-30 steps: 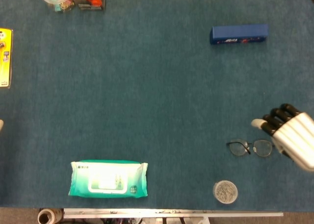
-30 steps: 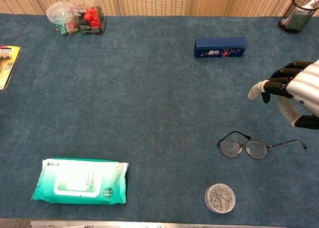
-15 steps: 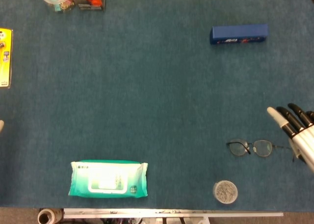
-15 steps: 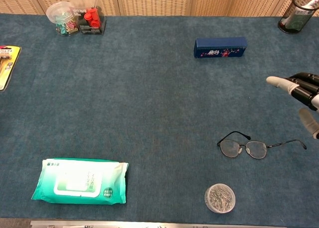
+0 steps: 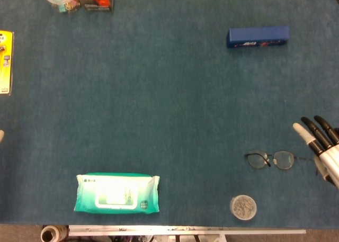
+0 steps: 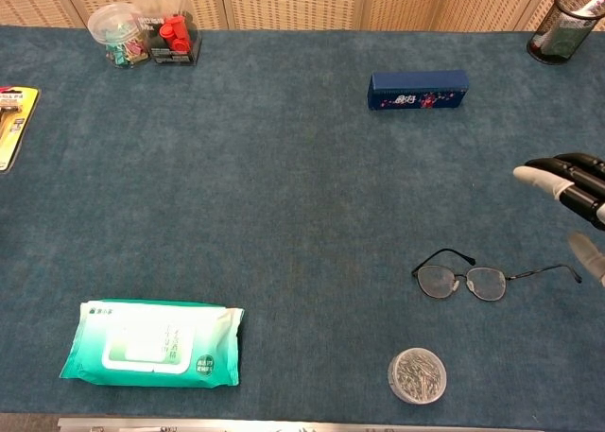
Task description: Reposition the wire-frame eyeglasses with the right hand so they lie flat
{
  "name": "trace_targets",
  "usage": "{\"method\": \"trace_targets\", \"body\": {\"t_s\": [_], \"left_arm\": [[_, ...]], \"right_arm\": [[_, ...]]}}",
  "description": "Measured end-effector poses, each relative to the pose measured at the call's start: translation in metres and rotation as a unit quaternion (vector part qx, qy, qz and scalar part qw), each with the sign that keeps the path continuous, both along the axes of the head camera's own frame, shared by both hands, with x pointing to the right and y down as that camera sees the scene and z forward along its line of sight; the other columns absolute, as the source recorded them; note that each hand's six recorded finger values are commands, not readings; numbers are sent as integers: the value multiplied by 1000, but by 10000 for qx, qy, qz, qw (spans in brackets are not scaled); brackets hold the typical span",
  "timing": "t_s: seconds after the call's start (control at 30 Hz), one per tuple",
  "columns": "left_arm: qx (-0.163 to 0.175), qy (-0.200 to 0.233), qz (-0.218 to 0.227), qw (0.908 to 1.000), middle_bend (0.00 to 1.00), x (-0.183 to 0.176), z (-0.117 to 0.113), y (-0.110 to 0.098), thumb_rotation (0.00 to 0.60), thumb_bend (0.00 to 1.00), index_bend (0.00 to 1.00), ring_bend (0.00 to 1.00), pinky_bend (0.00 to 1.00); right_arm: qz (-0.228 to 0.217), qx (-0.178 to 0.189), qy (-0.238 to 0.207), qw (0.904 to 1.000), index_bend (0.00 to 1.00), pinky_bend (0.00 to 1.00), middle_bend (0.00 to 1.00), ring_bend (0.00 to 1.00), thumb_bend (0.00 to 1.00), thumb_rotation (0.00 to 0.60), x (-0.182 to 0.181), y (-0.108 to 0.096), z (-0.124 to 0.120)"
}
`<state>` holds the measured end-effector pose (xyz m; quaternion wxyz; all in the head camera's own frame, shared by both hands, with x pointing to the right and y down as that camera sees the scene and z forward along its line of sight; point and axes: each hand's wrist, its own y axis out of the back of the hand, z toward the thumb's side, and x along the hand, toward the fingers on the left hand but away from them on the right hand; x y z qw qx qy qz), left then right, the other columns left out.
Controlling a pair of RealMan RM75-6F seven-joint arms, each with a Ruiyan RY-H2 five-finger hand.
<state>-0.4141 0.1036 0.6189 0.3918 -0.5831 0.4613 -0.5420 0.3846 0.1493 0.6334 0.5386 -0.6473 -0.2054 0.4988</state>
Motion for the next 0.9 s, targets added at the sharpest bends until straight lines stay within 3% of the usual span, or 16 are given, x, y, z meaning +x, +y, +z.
{"method": "trace_targets", "body": {"t_s": [0.37, 0.9], "left_arm": [[0, 8, 2, 10000, 511, 1, 0, 0, 600, 194, 563, 361, 441], [22, 35, -2, 10000, 511, 0, -2, 0, 600, 194, 563, 361, 441]], "right_arm": [[6, -182, 222, 9996, 0, 349, 102, 95, 543, 600, 3, 4, 10], [-24, -333, 119, 9994, 0, 346, 102, 94, 543, 600, -11, -2, 30]]}}
